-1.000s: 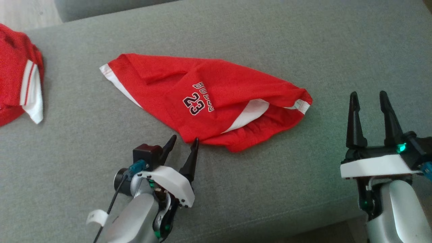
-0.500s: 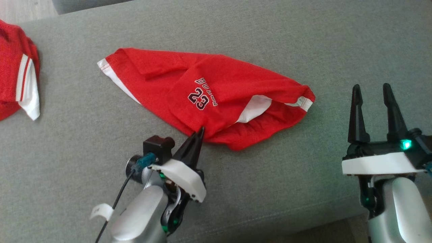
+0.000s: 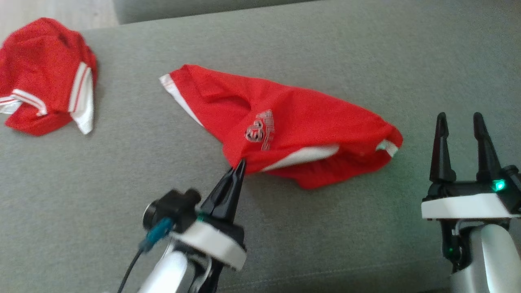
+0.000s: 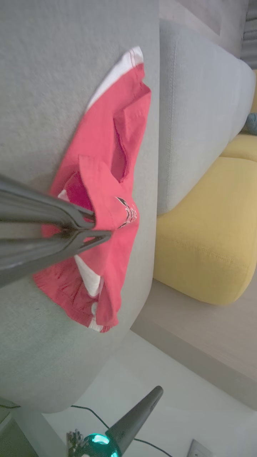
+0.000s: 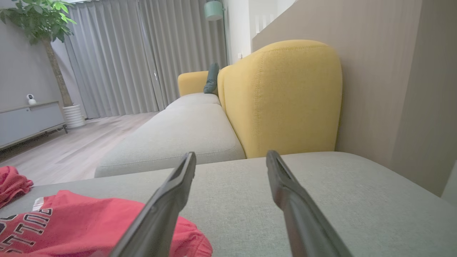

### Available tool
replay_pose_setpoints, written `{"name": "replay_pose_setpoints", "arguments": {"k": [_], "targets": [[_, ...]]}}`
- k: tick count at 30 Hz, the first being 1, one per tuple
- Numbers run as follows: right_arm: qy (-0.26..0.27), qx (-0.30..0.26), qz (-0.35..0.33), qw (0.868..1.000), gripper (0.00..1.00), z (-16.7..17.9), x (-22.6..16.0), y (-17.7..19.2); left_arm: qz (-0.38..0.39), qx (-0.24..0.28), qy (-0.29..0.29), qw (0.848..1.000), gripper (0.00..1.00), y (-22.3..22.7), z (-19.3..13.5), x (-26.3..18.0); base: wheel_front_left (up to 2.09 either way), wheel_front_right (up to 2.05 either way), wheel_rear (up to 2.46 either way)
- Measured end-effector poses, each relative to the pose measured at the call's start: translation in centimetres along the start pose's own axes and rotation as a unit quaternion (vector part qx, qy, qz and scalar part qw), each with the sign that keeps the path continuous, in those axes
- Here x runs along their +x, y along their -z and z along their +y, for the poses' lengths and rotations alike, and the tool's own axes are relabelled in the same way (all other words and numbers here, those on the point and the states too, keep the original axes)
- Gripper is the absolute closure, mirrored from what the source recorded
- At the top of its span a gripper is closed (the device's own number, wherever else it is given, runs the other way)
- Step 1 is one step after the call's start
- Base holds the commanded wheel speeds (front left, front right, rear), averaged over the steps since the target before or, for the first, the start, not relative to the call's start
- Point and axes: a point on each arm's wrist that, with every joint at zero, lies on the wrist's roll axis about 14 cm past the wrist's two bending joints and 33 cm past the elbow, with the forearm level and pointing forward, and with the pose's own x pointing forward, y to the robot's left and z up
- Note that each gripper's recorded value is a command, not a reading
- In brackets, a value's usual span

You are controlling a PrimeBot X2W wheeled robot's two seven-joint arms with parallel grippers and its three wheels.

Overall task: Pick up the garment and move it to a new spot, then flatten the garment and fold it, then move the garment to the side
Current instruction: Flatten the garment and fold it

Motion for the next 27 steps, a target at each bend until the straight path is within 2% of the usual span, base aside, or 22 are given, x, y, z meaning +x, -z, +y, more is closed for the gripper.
{"name": "replay_pose_setpoints", "arguments": {"k": [5, 11, 16, 19, 27], "targets": [[-0.022, 0.007, -0.009, 1.000, 0.00, 1.6, 0.4, -0.5, -0.018, 0.013, -0.042, 0.999, 1.00, -1.3, 1.6, -3.5, 0.00, 0.00, 0.00], [-0.029, 0.009, -0.011, 0.999, 0.00, 2.1, 0.5, -0.6, 0.006, 0.013, -0.095, 0.995, 1.00, -0.1, 4.1, -6.2, 0.00, 0.00, 0.00], [-0.023, 0.008, -0.006, 1.000, 0.00, 1.6, 0.2, -0.4, 0.026, 0.023, -0.099, 0.995, 1.00, 1.0, 5.4, -5.1, 0.00, 0.00, 0.00], [-0.013, 0.006, 0.001, 1.000, 0.00, 0.9, -0.3, 0.0, 0.046, 0.043, -0.100, 0.993, 1.00, 1.8, 7.5, -2.7, 0.00, 0.00, 0.00], [0.019, -0.002, 0.021, 1.000, 0.00, -1.3, -1.1, 1.1, 0.095, 0.061, -0.104, 0.988, 1.00, 4.3, 10.5, 1.4, 0.00, 0.00, 0.00]]}}
